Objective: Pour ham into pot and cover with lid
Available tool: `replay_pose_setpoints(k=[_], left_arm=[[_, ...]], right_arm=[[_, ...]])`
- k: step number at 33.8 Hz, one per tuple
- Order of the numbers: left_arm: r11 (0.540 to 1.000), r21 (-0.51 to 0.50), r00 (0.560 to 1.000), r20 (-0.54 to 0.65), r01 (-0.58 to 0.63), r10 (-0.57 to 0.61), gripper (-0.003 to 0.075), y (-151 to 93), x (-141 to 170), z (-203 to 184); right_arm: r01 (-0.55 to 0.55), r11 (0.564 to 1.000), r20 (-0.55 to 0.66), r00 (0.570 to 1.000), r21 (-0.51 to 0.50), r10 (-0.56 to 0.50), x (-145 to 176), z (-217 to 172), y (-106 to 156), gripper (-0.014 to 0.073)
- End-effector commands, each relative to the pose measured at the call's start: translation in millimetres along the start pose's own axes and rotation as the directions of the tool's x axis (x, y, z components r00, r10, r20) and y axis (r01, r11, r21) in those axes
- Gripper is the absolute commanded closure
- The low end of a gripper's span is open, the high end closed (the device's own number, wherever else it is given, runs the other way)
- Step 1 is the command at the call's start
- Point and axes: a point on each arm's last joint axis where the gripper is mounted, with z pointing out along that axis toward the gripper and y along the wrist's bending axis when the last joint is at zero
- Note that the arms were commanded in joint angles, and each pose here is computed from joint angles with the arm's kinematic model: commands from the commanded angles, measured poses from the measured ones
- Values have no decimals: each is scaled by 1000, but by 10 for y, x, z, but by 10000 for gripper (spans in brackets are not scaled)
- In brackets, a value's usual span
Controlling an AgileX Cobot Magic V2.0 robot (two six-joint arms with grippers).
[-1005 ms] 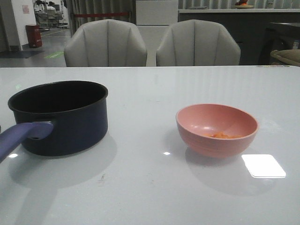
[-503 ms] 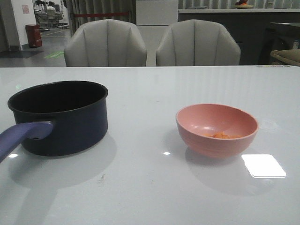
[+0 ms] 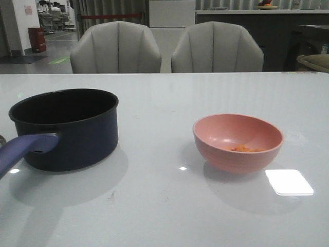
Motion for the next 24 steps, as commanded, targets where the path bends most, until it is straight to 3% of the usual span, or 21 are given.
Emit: replay_pose_setpoints(k=[1,8,18,24], left_arm=[[1000,-6,986,165,-4,5,137,2,-73,-547],[998,52,934,355,33,-49,137,-33,189,-1147],[989,136,755,642,60,-134,137,-70,905,-1698],[983,179,649,752,-35,-114,137,-199,1383,-1897]], right_arm=[[8,1000,107,994,11,-9,-106,-23,-7,428],[8,1000,106,994,11,-9,-105,-22,-7,428],[8,1000,106,994,11,-9,-105,-22,-7,428],[8,1000,106,994,11,-9,-105,-22,-7,428]])
